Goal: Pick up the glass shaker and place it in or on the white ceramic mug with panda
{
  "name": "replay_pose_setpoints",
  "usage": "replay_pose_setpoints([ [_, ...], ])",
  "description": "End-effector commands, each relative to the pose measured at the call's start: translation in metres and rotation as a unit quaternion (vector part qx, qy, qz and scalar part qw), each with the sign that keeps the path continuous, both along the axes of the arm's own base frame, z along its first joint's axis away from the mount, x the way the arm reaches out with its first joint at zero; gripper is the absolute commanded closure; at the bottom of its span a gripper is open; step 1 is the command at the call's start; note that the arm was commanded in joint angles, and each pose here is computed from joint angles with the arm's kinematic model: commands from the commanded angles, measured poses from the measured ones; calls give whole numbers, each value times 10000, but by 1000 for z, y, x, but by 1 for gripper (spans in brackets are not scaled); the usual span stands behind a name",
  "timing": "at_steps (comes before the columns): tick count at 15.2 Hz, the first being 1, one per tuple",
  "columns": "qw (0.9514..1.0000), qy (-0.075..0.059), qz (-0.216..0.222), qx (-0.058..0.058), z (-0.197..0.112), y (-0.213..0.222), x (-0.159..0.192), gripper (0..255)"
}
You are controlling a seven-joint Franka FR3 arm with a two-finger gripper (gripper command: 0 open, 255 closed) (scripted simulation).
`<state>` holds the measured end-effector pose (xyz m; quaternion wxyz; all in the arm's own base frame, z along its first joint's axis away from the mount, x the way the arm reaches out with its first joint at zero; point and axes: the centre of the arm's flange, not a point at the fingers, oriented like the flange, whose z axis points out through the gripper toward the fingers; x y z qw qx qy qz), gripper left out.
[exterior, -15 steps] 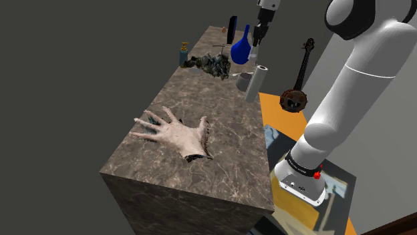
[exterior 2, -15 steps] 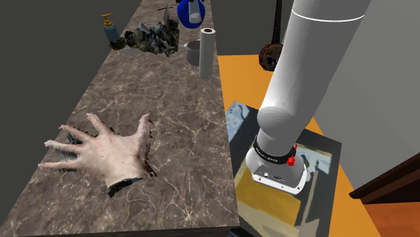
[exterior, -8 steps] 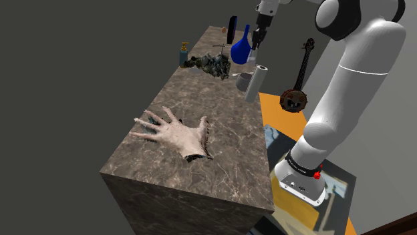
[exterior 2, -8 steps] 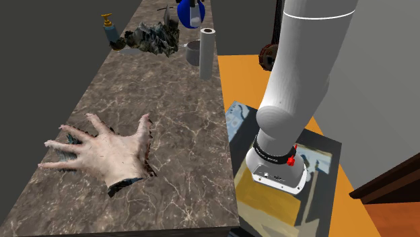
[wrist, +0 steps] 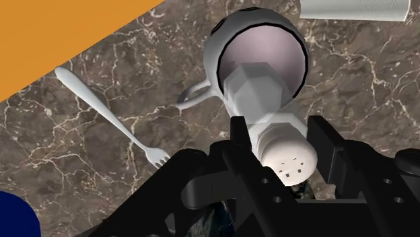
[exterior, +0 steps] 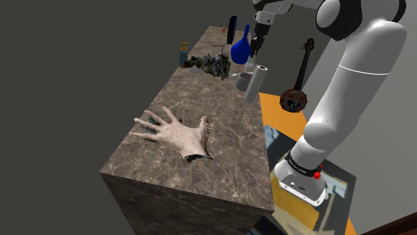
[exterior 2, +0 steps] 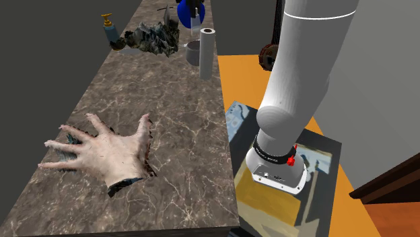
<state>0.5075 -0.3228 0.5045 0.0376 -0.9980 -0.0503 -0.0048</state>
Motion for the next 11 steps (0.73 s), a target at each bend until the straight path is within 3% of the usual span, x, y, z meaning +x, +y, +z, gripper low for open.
replay_pose_setpoints([
  [1, 10000, -3, 0, -2, -11, 0, 1, 255],
  [6, 10000, -3, 0, -2, -40, 0, 1, 255],
  [11, 10000, -3, 0, -2, -40, 0, 1, 255],
])
